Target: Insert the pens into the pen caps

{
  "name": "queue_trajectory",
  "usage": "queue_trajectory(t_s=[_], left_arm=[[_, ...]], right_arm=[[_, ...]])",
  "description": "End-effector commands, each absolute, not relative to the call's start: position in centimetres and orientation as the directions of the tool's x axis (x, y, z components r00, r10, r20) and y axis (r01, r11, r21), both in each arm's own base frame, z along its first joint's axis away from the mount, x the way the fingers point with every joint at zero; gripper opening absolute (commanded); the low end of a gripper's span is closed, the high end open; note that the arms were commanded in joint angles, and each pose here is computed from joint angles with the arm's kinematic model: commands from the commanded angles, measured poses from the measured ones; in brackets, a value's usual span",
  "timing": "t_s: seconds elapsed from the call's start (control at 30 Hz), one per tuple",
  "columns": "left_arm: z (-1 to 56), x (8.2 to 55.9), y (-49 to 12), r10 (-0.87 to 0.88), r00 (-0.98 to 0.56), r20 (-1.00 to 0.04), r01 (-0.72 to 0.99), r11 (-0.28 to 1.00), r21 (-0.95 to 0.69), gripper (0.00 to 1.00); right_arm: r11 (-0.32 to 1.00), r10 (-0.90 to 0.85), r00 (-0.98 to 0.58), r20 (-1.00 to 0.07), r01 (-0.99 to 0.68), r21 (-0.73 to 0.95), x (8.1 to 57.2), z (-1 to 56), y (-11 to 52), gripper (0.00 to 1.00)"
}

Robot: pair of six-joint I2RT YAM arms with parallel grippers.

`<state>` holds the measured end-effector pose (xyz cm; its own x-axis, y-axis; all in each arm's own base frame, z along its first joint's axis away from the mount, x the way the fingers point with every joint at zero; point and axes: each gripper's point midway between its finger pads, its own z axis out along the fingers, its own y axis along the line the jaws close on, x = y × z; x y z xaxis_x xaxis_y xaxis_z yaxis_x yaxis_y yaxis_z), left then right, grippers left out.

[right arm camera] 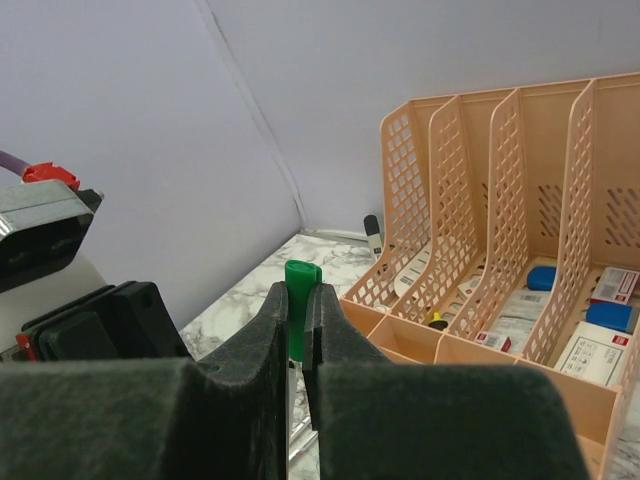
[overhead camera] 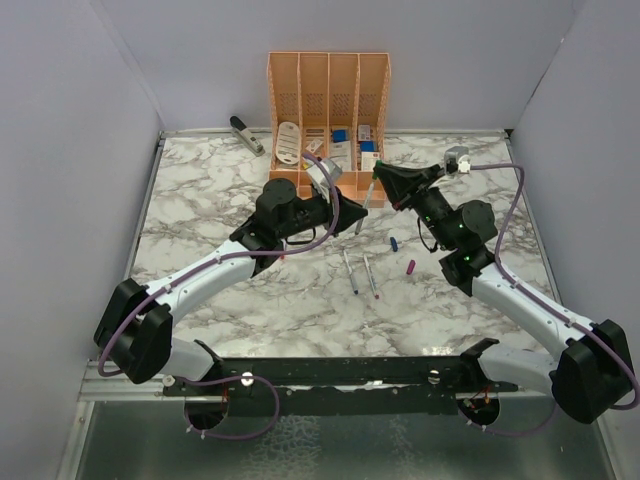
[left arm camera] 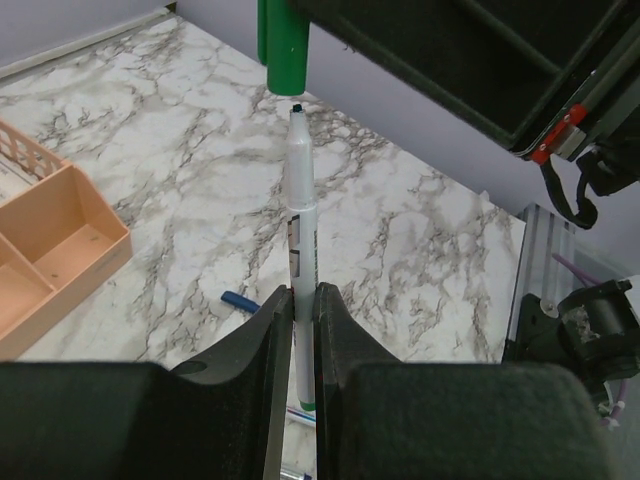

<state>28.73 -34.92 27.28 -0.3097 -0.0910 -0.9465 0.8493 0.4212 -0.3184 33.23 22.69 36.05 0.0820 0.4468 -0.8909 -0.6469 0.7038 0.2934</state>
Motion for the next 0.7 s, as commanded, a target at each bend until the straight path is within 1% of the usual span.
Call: queue_trajectory(t_s=[0.0, 0.37, 0.67], left_arm=[[28.8, 27.7, -35.4, -0.13, -0.296, -0.946, 0.88, 0.347, -0.323, 0.0], [28.8, 27.8, -35.4, -0.133, -0.302, -0.944, 0.876, 0.351, -0.33, 0.0], [28.0, 27.9, -35.6, -0.133, -0.344, -0.93, 0.86, 0.354, -0.368, 0.0]], right_arm=[[0.669, 0.449, 0.087, -0.889, -0.693, 0.27, 32.5, 36.8, 23.4, 0.01], [0.674, 0.467, 0.083, -0.88, -0.677, 0.294, 32.5, 36.9, 22.9, 0.01], [0.705, 0.464, 0.141, -0.874, -0.656, 0.269, 32.9, 38.5, 22.3, 0.01]])
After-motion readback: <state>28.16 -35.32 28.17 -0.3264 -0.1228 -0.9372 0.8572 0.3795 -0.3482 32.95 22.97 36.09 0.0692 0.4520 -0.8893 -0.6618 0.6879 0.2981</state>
